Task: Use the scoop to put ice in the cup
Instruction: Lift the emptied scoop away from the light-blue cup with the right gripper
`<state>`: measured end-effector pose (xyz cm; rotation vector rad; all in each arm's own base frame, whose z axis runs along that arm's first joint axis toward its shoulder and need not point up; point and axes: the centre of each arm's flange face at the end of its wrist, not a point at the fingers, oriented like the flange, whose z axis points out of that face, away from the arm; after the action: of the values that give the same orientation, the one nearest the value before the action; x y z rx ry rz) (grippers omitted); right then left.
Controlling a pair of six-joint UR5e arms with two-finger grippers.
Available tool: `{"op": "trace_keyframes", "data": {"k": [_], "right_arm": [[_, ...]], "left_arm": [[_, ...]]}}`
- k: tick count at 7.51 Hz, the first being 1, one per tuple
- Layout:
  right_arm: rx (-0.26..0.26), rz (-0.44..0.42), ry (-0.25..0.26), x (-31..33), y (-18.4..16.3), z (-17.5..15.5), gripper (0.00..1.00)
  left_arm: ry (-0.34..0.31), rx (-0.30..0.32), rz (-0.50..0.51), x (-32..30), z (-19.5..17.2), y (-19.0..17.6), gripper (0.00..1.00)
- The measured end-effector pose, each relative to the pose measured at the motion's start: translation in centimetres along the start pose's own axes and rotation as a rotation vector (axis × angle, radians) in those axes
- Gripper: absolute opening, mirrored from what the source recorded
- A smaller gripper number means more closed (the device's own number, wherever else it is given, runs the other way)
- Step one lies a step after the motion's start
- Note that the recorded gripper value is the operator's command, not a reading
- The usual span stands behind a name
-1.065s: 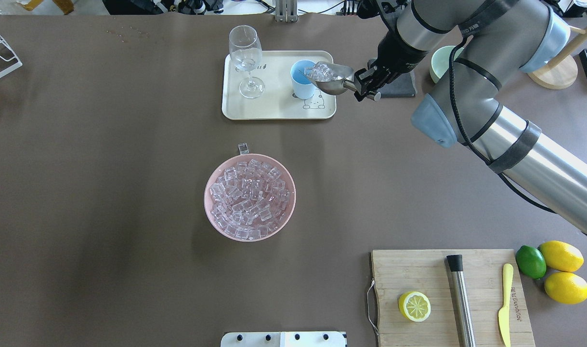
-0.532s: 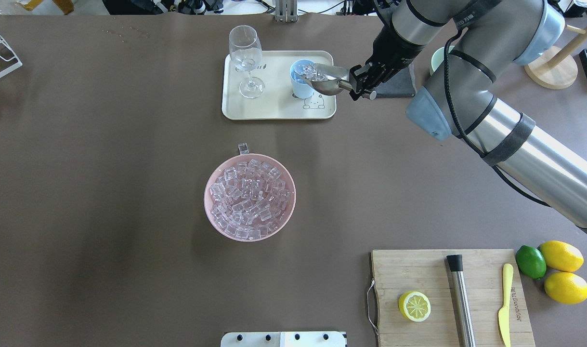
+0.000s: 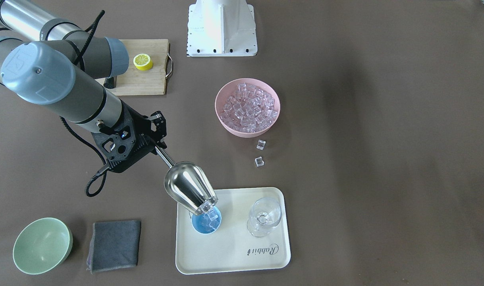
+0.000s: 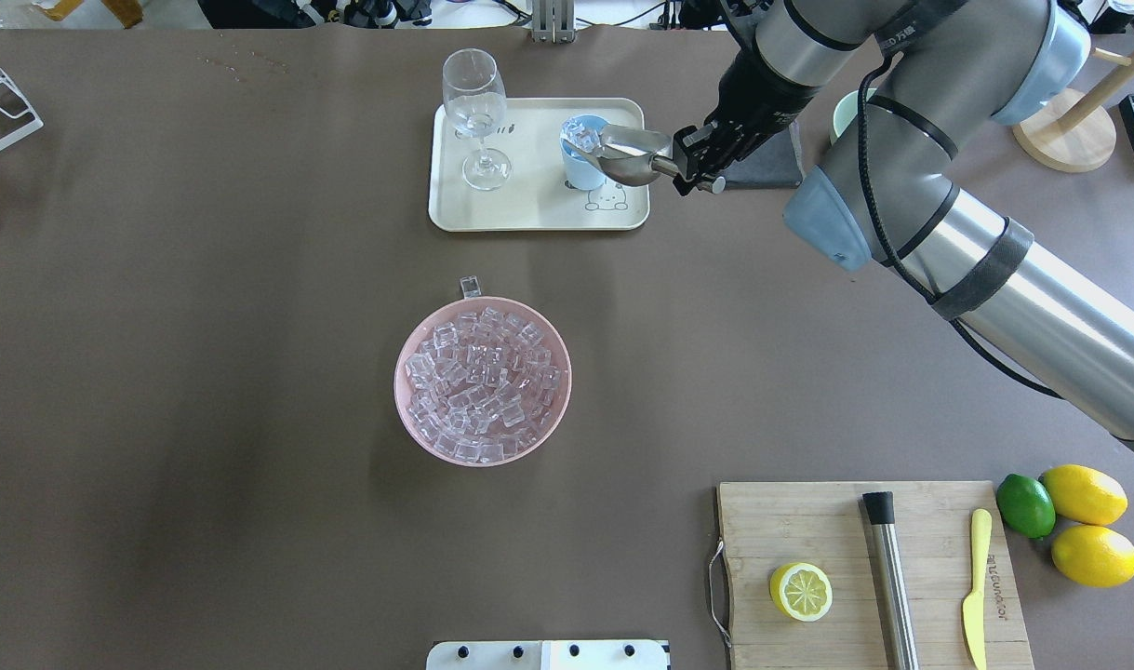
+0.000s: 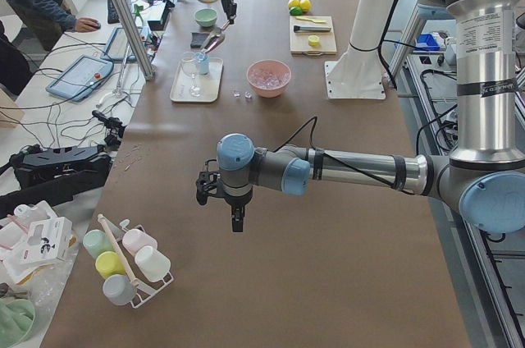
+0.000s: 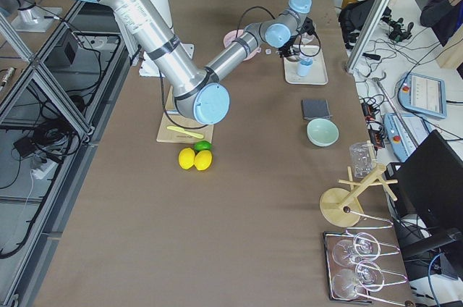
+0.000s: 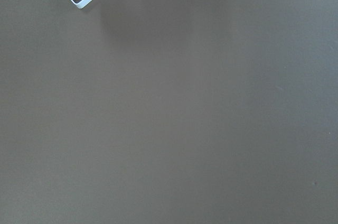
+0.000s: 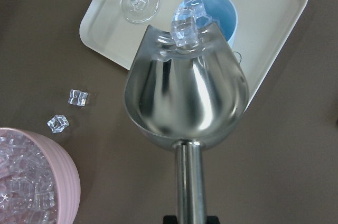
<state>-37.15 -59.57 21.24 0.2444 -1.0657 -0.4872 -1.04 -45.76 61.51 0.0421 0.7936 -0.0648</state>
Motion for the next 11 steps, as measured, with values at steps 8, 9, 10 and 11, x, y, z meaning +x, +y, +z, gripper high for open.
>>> {"op": "trace_keyframes", "data": {"k": [8,9,10,11], "right_arm": [[-0.005,-0.002,-0.038,2.8,2.2,-1.9,0.0],[-0.001,-0.002,-0.037,3.3,2.7,-2.3,0.0],[0.005,0.007,-0.03,4.5,3.5,-3.0,0.0],[0.012,0.026,-0.017,6.3,4.7,-3.8,0.0]], "left_arm": [[0.002,0.003,-0.004,0.4,-0.2,-0.5,0.98],[0.006,0.007,0.0,0.8,-0.5,-0.9,0.98],[0.012,0.009,0.003,1.0,-0.7,-1.1,0.98],[0.026,0.006,0.003,1.2,-0.7,-1.1,0.98]]}}
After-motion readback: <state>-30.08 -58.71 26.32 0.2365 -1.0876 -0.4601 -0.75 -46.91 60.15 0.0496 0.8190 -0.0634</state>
